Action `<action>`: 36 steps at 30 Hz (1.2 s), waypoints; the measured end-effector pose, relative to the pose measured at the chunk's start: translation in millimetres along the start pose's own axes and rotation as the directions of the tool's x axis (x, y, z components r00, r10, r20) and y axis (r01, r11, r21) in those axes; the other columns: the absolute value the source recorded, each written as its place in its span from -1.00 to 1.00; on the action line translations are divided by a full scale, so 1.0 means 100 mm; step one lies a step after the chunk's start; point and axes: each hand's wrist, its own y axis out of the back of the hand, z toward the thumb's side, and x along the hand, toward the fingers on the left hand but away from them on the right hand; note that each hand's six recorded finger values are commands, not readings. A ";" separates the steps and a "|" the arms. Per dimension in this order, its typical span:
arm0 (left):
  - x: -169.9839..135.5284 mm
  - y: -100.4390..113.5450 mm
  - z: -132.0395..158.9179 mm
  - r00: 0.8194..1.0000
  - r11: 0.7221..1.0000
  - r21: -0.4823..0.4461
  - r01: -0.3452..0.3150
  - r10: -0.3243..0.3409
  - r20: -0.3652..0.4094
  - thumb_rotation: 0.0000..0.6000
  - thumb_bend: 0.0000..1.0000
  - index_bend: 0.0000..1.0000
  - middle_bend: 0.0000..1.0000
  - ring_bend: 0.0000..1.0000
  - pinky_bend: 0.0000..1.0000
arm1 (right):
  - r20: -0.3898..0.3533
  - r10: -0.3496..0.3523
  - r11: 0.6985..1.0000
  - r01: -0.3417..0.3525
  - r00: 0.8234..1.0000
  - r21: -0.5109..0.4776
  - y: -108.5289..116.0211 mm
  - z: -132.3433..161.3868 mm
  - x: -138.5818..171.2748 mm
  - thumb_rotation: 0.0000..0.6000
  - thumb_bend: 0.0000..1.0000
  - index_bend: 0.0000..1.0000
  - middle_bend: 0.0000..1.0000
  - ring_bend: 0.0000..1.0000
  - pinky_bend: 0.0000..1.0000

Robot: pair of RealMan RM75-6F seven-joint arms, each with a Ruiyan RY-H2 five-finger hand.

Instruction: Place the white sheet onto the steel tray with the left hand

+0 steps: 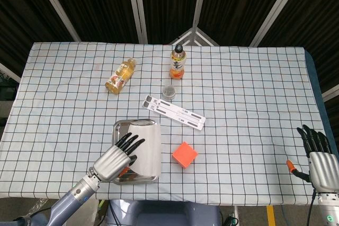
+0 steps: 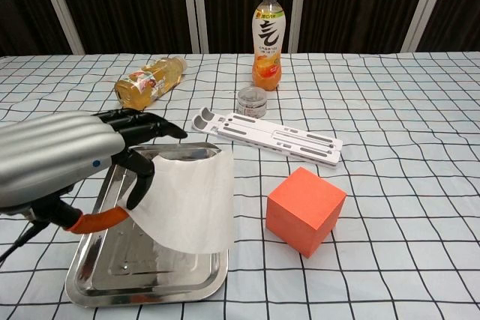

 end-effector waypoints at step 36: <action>-0.18 -0.20 -0.36 0.963 0.959 0.100 0.264 -0.258 -0.071 1.00 -0.07 -1.00 -1.00 -1.00 -1.00 | -0.003 0.002 1.000 -0.002 1.000 0.003 -0.01 0.01 0.00 1.00 -0.35 -1.00 -1.00 -1.00 -1.00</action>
